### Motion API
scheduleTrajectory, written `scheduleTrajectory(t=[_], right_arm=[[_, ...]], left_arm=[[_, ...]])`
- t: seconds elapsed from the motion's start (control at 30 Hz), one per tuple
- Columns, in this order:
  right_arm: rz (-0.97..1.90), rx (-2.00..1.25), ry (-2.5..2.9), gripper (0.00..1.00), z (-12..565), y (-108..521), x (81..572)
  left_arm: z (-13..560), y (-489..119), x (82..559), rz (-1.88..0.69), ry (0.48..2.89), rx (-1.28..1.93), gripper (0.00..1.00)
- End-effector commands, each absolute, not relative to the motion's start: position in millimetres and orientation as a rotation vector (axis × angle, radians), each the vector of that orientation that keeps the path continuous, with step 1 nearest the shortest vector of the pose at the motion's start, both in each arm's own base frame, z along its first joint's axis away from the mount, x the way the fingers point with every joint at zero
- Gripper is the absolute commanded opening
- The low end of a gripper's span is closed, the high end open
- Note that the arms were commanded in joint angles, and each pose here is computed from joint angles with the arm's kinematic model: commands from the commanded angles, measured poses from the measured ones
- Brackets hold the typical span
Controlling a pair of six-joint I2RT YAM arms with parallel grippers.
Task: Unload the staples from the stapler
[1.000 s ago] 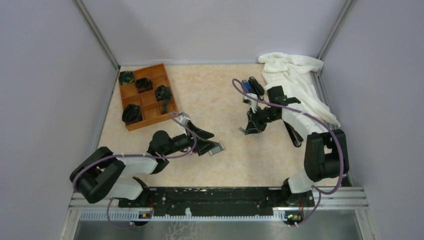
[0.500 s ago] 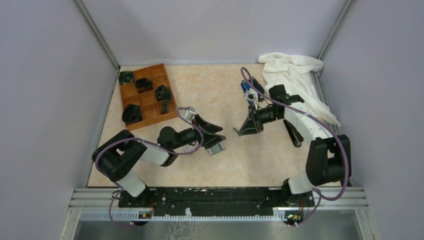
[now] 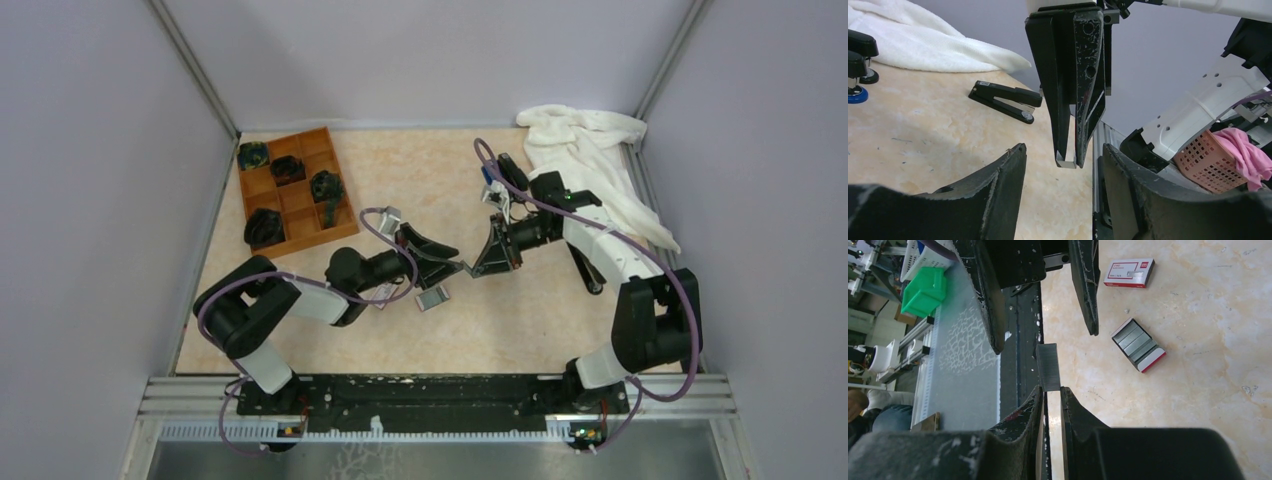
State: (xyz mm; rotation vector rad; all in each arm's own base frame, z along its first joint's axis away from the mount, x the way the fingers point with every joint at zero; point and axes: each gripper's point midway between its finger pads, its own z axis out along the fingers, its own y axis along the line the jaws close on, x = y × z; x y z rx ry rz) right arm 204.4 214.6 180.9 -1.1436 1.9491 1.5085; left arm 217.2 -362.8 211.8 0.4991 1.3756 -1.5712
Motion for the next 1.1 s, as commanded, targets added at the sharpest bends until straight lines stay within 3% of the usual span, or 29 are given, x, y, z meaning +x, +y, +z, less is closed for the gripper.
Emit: scheduleTrajectory(t=[0.0,0.57,0.9,1.07], right_arm=[[1.474,-1.203,1.835,0.08,202.0,221.3,209.9],[1.452,-1.200,1.838,0.08,202.0,221.9,211.5],[1.444,-1.198,1.841,0.08,201.6,221.7,211.8],[1.444,-1.198,1.835,0.10,203.4,221.9,211.4]], left_arm=[[223.8,-369.8,218.8,-1.567,1.325,0.516,0.62],[212.3,-381.6,215.9,-1.570,1.392,0.562,0.52],[213.2,-382.7,214.2,-1.597,1.397,0.556,0.29],[220.6,-378.6,212.3,-1.631,1.372,0.508,0.23]])
